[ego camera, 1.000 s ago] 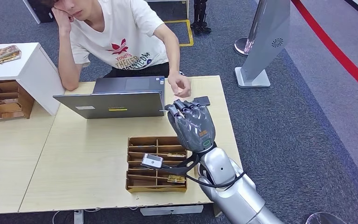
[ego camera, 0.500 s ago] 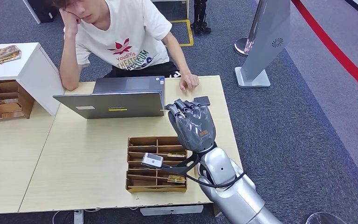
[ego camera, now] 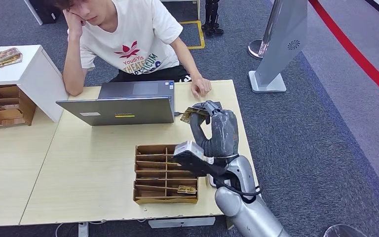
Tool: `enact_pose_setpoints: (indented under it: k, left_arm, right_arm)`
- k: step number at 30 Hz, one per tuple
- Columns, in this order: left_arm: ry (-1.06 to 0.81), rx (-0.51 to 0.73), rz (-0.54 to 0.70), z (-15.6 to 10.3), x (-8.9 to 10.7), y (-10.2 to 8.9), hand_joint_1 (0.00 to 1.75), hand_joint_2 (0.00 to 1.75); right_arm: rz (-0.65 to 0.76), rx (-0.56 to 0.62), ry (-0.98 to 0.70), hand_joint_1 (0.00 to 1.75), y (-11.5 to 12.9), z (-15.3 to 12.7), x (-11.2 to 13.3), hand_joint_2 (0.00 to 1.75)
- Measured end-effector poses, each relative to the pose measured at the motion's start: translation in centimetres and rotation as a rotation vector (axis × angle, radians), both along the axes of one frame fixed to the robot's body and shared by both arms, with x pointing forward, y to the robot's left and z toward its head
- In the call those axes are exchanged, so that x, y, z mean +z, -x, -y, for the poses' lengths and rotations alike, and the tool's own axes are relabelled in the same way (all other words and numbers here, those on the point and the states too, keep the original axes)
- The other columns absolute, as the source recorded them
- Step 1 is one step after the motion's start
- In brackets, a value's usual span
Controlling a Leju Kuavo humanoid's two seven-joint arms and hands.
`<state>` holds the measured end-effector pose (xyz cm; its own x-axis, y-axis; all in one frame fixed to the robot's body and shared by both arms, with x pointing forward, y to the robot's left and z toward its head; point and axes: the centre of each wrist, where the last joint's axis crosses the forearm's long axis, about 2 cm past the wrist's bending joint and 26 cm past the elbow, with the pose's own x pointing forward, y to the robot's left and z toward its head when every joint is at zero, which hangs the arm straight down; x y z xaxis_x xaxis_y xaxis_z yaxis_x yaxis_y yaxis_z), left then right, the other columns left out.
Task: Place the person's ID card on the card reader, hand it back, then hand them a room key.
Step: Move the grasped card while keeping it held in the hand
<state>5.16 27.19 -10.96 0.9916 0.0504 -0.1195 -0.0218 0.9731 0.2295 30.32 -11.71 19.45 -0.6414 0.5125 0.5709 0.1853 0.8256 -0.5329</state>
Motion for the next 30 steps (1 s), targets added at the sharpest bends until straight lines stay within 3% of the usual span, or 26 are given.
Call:
enact_pose_setpoints:
  k: [6,10,18,30]
  left_arm:
    - [-0.025,0.078,0.022,0.1,0.0,0.4,0.0,1.75]
    - [-0.034,0.102,0.022,0.2,-0.1,0.7,0.0,1.75]
    - [-0.034,0.126,0.022,0.3,0.0,0.7,0.0,1.75]
    - [-0.025,0.145,0.025,0.4,-0.1,0.9,0.0,1.75]
  right_arm:
    - [-0.261,0.145,-0.395,1.75,1.9,3.2,0.1,1.75]
    - [-0.29,0.131,-0.481,1.75,3.0,6.0,-0.7,1.75]
    - [-0.321,0.066,-0.474,1.75,4.2,8.7,-1.9,1.75]
    - [-0.474,-0.015,-0.289,1.75,5.8,11.7,-4.7,1.75]
